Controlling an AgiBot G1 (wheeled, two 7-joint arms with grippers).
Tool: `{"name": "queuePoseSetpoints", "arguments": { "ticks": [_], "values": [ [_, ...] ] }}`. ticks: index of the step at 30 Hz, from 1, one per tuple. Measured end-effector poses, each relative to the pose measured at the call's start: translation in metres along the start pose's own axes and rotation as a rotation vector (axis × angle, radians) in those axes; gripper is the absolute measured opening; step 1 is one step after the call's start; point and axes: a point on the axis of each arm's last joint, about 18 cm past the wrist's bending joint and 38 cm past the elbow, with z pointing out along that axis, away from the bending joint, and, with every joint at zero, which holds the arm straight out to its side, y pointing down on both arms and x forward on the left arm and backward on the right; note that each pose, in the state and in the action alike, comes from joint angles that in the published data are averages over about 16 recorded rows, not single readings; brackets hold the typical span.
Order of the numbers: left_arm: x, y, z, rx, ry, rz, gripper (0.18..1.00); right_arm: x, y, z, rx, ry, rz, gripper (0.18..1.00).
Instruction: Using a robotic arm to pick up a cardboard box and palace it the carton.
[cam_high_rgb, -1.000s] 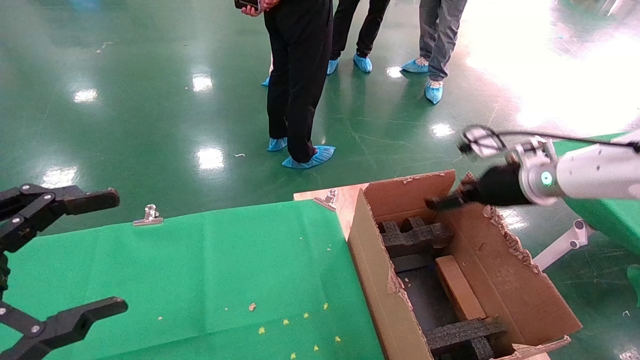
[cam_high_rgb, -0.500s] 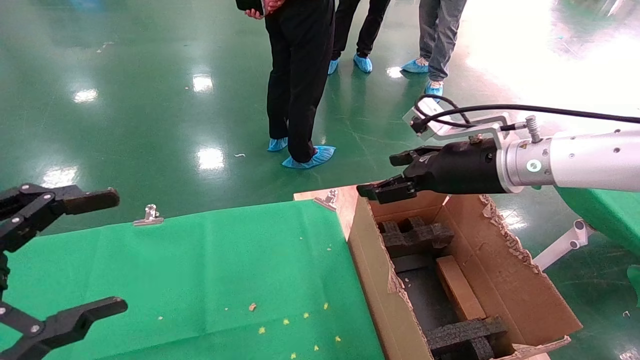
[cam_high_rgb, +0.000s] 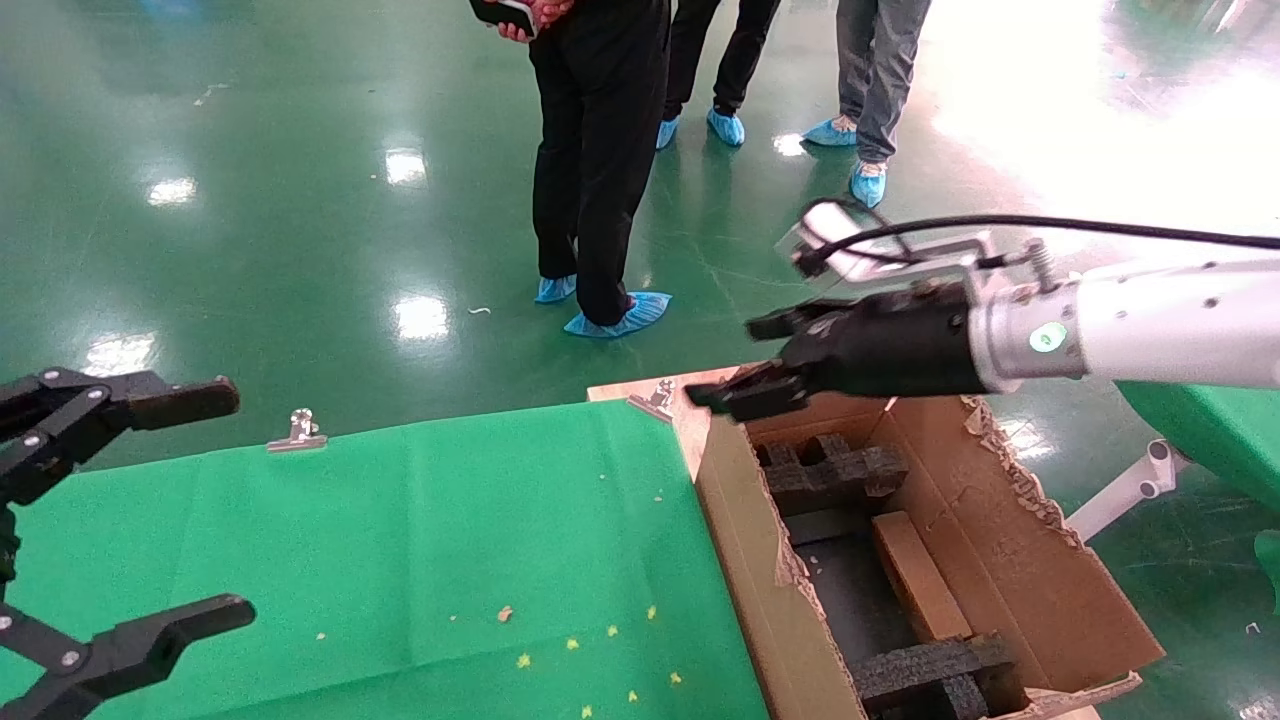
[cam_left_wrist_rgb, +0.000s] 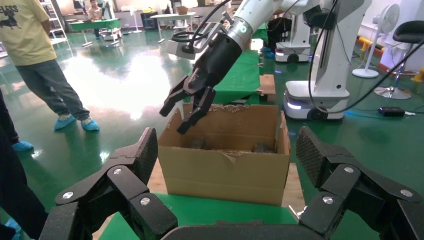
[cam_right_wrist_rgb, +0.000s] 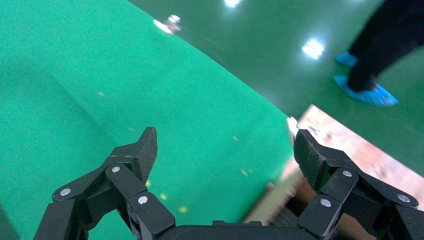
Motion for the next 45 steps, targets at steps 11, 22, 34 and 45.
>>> {"name": "queuePoseSetpoints", "arguments": {
  "ticks": [11, 22, 34, 45],
  "values": [
    [0.000, 0.000, 0.000, 0.000, 0.000, 0.000, 1.000, -0.040, -0.014, 0.012, 0.086, -0.189, -0.063, 1.001],
    [0.000, 0.000, 0.000, 0.000, 0.000, 0.000, 1.000, -0.071, -0.023, 0.009, 0.196, -0.348, -0.128, 1.001],
    [0.000, 0.000, 0.000, 0.000, 0.000, 0.000, 1.000, -0.094, -0.024, -0.006, 0.327, -0.469, -0.198, 1.001],
    [0.000, 0.000, 0.000, 0.000, 0.000, 0.000, 1.000, -0.103, -0.020, -0.020, 0.414, -0.522, -0.245, 1.001]
  ]
}}
